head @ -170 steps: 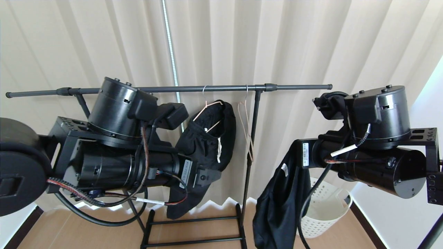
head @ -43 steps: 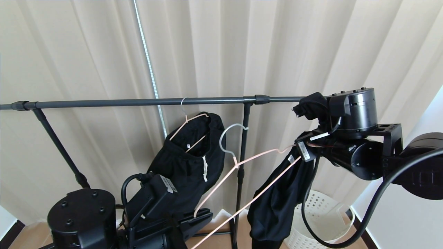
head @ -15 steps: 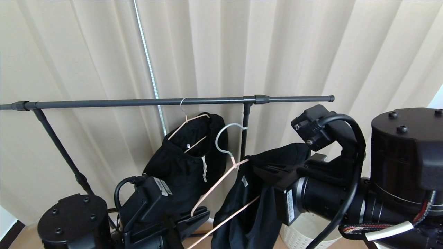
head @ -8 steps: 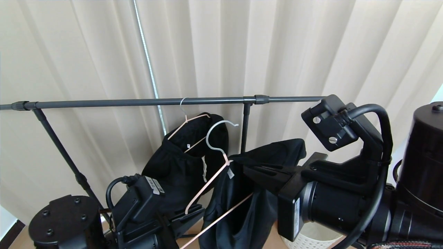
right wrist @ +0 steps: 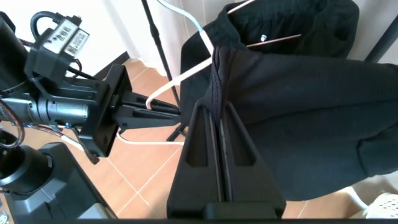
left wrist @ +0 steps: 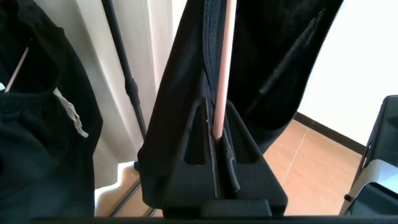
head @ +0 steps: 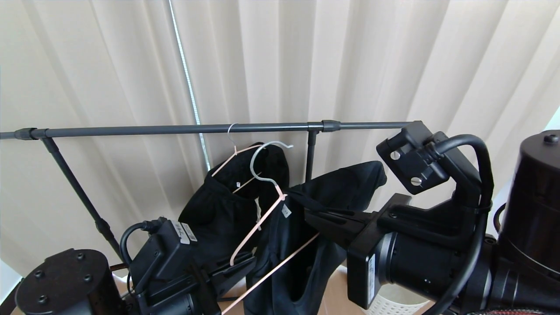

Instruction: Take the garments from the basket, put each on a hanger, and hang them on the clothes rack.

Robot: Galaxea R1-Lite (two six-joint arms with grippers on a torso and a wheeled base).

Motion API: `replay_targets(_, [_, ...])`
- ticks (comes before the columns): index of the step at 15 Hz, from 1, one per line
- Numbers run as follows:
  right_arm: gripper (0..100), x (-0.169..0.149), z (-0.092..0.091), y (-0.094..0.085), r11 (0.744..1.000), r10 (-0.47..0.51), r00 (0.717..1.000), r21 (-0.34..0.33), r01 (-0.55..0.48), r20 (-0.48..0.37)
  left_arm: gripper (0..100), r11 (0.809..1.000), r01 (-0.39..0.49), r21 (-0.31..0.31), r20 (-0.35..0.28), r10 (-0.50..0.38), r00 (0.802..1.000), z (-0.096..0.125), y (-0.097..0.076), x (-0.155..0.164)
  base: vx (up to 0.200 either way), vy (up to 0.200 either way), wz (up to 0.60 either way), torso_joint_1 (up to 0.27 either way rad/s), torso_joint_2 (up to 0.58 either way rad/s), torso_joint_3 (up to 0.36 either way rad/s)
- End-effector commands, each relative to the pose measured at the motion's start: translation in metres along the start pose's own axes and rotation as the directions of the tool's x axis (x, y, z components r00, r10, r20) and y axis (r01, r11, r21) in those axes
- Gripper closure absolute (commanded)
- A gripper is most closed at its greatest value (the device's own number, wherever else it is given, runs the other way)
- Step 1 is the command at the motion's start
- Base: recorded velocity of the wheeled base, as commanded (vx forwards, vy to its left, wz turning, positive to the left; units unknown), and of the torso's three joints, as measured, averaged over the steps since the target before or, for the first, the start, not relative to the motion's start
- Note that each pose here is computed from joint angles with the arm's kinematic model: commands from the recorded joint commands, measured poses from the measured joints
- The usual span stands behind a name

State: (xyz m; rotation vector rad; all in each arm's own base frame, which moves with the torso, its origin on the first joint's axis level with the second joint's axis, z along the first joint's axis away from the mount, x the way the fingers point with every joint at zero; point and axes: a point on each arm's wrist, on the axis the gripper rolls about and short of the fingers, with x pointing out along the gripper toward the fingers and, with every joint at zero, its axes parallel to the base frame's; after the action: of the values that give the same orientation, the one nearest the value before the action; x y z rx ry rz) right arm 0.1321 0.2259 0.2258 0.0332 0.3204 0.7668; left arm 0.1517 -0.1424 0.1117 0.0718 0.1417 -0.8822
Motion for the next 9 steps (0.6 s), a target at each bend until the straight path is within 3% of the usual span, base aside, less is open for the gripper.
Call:
replay_targets(1, [100, 0.009, -0.001, 0.0, 1.0, -0.012, 1.0, -0.001, 0.012, -0.008, 100, 1.0, 0.005, 0.002, 0.002, -0.005, 1.0, 0.0, -0.001, -0.001, 0.0, 0.0, 0.0, 0.0, 0.0, 0.0])
replay_targets(2, [100, 0.009, 0.0, -0.001, 1.0, -0.013, 1.0, 0.0, 0.013, -0.005, 100, 1.0, 0.008, 0.004, 0.0, -0.008, 1.0, 0.0, -0.002, -0.001, 0.0, 0.0, 0.0, 0.0, 0.0, 0.0])
replay_targets(3, [0, 0.009, 0.0, -0.001, 1.0, -0.014, 1.0, -0.003, 0.014, -0.005, 100, 1.0, 0.008, 0.008, -0.001, -0.008, 1.0, -0.001, -0.002, -0.001, 0.0, 0.0, 0.0, 0.0, 0.0, 0.0])
replay_targets(7, [0, 0.005, -0.002, -0.014, 0.998, -0.054, 0.999, -0.024, 0.054, -0.006, 100, 1.0, 0.006, 0.011, 0.01, -0.006, 1.0, 0.001, -0.002, -0.003, 0.0, 0.0, 0.0, 0.0, 0.0, 0.0])
replay_targets(9, [0, -0.016, -0.001, -0.029, 0.996, -0.08, 0.997, -0.031, 0.08, 0.016, 100, 1.0, 0.003, 0.006, -0.009, -0.003, 1.0, -0.003, -0.002, -0.008, 0.0, 0.0, 0.0, 0.0, 0.0, 0.0])
